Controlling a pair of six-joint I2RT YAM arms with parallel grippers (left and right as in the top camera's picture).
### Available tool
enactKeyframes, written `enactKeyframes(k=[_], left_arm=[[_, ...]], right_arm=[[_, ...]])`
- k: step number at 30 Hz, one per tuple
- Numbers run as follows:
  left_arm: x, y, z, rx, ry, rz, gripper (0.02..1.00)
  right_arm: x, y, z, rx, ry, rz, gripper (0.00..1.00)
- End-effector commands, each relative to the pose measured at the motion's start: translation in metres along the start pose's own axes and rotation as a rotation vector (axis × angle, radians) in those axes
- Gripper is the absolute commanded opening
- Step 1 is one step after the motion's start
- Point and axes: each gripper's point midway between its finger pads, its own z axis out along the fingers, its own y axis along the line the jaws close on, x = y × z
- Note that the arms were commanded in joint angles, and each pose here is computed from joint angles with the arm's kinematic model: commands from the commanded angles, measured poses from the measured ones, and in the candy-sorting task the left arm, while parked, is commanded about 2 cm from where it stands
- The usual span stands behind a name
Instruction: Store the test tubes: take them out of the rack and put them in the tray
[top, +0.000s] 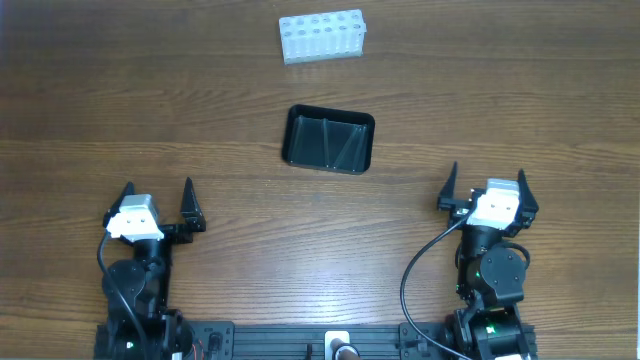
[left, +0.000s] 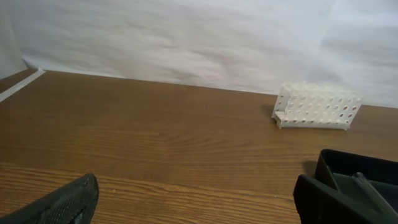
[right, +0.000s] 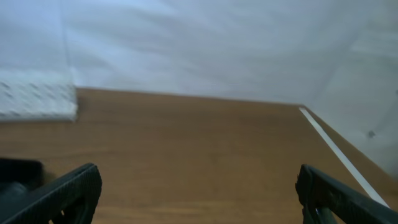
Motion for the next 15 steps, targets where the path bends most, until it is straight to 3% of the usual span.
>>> enactKeyframes(k=[1, 9, 15], left_arm=[[0.001, 0.002, 0.000, -0.007, -0.002, 0.014, 0.998], [0.001, 0.002, 0.000, -0.007, -0.002, 0.013, 0.998], [0.001, 0.002, 0.000, -0.007, -0.002, 0.013, 0.998]], right_arm=[[0.011, -0.010, -0.002, 0.045, -0.001, 0.003, 0.993], [0.046, -0.023, -0.013, 0.093, 0.079, -0.017, 0.991], [0.037, -0.038, -0.016, 0.152, 0.039, 0.000, 0.991]])
